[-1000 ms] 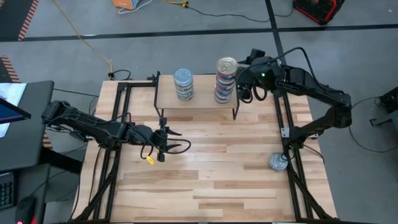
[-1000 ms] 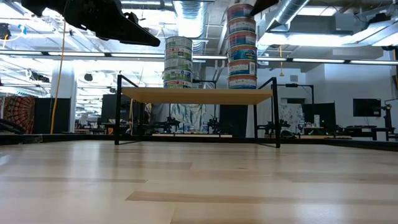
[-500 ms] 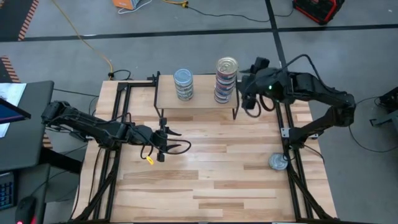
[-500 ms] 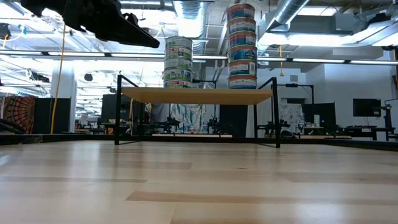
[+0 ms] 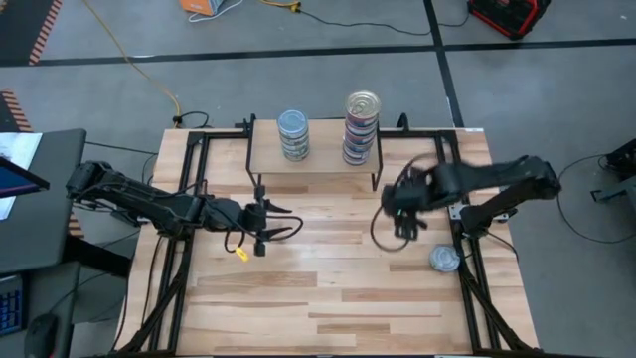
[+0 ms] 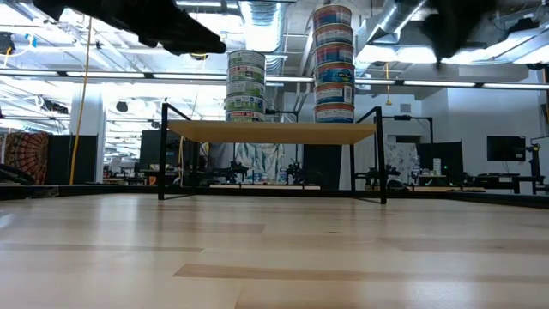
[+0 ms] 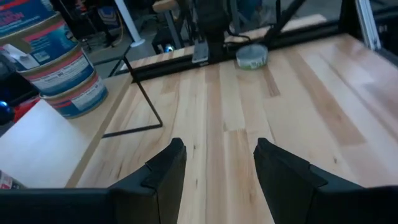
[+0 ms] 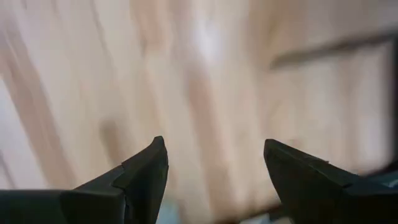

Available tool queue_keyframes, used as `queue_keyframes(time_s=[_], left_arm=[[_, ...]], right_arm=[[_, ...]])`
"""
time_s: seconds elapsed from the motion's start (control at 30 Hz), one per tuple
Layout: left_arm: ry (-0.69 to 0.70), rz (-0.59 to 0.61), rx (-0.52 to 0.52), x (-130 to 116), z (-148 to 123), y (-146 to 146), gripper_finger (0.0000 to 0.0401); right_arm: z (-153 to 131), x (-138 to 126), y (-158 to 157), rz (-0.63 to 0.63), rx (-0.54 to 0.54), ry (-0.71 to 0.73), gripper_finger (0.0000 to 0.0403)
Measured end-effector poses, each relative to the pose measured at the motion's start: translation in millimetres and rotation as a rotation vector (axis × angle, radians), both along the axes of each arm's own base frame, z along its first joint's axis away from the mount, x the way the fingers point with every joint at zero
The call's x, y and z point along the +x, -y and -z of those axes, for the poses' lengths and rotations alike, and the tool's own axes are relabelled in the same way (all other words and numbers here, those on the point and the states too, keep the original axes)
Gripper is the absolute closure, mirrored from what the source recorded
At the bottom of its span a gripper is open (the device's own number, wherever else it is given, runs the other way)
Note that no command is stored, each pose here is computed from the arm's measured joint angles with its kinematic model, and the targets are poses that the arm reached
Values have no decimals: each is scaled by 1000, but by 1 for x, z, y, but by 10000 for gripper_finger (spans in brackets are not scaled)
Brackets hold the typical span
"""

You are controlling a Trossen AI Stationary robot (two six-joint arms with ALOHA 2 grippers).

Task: Stack canned seafood by type on shelf
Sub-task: Move the green tuna can to the center of the table

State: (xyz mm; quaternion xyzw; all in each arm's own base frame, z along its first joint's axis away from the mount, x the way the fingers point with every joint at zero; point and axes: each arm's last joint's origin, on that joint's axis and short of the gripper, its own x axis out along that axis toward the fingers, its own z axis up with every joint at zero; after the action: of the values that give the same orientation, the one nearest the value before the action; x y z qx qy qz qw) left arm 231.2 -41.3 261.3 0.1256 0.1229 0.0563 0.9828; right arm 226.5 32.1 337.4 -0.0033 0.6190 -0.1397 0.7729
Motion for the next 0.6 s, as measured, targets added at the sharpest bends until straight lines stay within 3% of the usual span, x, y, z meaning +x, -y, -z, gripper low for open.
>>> queue_keyframes(time_s=[0.13,0.33,0.6], left_arm=[[35,-10,-50,1,-3,0,218],[66,-10,-105,1,-5,1,218],[57,32,-117,0,-4,7,218]], right_arm=[[57,-9,-17,60,114,-202,101],[127,-34,-35,217,200,-474,101],[161,-46,-58,267,208,-645,101]])
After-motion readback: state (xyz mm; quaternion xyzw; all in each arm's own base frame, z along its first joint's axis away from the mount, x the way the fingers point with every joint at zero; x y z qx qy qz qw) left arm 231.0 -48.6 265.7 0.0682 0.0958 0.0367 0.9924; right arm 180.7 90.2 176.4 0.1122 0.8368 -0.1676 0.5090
